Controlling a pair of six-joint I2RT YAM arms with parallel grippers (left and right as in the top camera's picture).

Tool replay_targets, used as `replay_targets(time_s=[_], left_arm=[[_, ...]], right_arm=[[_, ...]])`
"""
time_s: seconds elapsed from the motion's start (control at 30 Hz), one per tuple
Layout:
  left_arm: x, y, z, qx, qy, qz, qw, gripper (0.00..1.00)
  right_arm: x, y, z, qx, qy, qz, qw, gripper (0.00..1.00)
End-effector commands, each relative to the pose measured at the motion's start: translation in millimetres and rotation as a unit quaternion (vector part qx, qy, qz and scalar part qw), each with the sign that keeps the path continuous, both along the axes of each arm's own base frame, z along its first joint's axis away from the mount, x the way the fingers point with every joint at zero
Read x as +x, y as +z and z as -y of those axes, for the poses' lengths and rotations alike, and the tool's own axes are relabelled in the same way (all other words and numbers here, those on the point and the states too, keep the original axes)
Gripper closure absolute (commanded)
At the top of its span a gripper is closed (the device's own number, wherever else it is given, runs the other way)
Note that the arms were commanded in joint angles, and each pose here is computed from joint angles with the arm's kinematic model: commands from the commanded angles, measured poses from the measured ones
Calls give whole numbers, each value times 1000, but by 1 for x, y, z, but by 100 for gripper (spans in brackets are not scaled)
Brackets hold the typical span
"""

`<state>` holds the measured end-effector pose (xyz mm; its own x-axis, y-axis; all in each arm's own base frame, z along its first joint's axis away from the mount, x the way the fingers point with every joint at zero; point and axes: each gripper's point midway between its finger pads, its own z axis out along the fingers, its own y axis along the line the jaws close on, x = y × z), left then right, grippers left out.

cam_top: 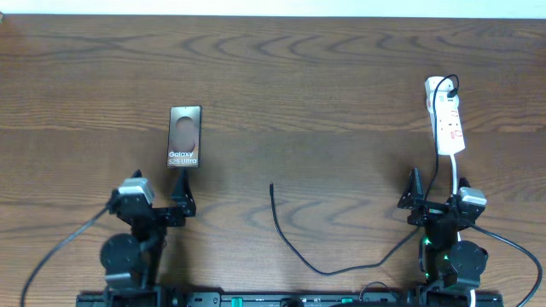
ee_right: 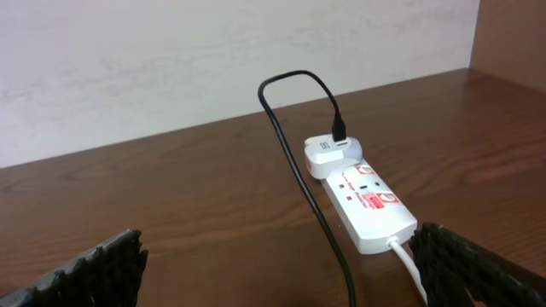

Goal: Plug charger to phone and switch on socket
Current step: 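Move the left gripper over the Galaxy phone and lower toward it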

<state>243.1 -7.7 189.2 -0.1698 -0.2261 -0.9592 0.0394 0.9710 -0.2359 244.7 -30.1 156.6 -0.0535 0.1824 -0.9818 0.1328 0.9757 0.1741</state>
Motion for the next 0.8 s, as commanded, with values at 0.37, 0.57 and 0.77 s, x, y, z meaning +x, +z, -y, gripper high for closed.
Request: replay_targets(time_s=[0.37,0.57,0.77], left_arm=[[76,84,-3,1,-16,-223,975,8],[115,72,-6,18,-37,-361,932,8],[142,28,-7,9,-40,-433,900,2]], right_arm=[[0,0,0,-6,-1,0,1000,1],[0,0,0,-6,-1,0,1000,1],[0,0,0,-6,-1,0,1000,1]])
